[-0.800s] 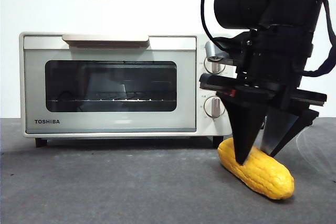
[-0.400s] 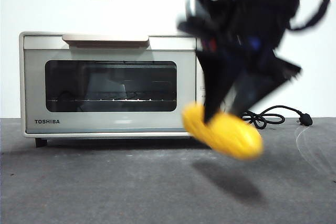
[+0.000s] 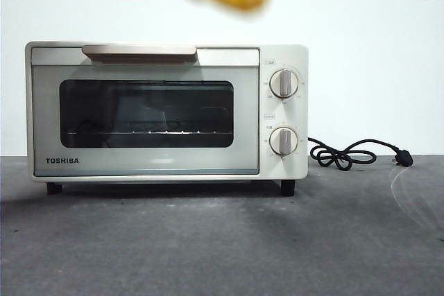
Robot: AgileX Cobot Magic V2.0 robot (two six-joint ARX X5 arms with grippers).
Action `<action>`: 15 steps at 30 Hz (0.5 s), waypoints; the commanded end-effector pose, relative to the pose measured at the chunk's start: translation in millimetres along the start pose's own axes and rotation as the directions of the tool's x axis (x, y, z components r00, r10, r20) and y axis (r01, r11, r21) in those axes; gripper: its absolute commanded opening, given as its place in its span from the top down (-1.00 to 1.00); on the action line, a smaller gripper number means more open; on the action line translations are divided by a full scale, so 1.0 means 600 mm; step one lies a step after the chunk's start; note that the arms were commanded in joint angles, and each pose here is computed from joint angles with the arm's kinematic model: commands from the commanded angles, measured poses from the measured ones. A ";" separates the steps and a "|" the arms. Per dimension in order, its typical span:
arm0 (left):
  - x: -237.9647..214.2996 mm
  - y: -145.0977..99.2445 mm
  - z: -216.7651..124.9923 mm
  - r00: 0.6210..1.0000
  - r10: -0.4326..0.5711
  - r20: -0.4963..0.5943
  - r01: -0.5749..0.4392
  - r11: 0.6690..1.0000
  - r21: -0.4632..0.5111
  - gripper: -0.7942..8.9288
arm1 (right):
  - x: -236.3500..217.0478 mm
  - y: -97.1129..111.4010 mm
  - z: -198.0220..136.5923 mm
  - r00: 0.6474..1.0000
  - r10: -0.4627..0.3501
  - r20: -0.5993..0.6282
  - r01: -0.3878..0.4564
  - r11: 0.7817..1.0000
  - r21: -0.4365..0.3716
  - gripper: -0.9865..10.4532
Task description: Take the corn from the table,put the corn in the oven
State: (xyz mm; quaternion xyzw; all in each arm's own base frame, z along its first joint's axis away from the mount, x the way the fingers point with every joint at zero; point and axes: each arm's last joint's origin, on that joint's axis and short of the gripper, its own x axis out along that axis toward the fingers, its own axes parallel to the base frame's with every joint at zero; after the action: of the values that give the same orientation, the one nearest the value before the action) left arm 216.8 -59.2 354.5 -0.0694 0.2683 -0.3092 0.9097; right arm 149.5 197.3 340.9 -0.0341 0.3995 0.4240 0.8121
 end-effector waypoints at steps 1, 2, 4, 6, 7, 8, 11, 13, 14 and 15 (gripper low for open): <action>0.014 0.005 0.007 1.000 -0.009 0.020 0.010 1.000 -0.012 0.85 | -0.037 0.016 0.010 0.996 0.006 0.086 -0.004 1.000 -0.018 0.85; 0.019 0.008 0.008 1.000 -0.010 0.025 0.010 1.000 -0.010 0.85 | -0.051 0.021 0.013 0.993 -0.005 0.118 0.008 1.000 -0.025 0.85; 0.029 0.012 0.011 0.999 -0.011 0.033 0.011 1.000 -0.005 0.85 | -0.073 0.029 0.018 0.985 -0.023 0.174 0.029 0.999 -0.035 0.85; 0.040 0.015 0.013 0.999 -0.015 0.037 0.015 1.000 0.000 0.85 | -0.094 0.036 0.021 0.975 -0.029 0.218 0.039 0.998 -0.041 0.85; 0.047 0.016 0.013 0.999 -0.019 0.036 0.019 1.000 0.002 0.85 | -0.105 0.038 0.022 0.970 -0.029 0.243 0.041 0.998 -0.043 0.85; 0.052 0.017 0.013 0.999 -0.022 0.032 0.022 1.000 0.002 0.85 | -0.113 0.040 0.022 0.966 -0.027 0.259 0.039 0.998 -0.044 0.85; 0.069 0.020 0.010 0.999 -0.029 0.012 0.029 1.000 -0.002 0.85 | -0.133 0.043 0.022 0.956 -0.015 0.294 0.030 0.998 -0.049 0.85; 0.080 0.021 0.007 0.999 -0.036 -0.006 0.036 0.999 -0.006 0.85 | -0.143 0.044 0.022 0.951 -0.010 0.310 0.027 0.998 -0.050 0.85; 0.086 0.021 0.005 0.999 -0.040 -0.018 0.040 0.999 -0.007 0.85 | -0.146 0.044 0.021 0.948 -0.008 0.317 0.025 0.998 -0.050 0.85; 0.091 0.020 0.003 0.999 -0.045 -0.028 0.044 0.999 -0.009 0.85 | -0.149 0.044 0.020 0.947 -0.006 0.322 0.024 0.998 -0.051 0.85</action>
State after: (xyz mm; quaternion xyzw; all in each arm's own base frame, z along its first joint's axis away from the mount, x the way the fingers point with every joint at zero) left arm 259.2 -80.3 328.4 -0.0727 0.2819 -0.3249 0.8998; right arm 109.8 159.7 415.5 0.0051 0.2536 0.4281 0.8674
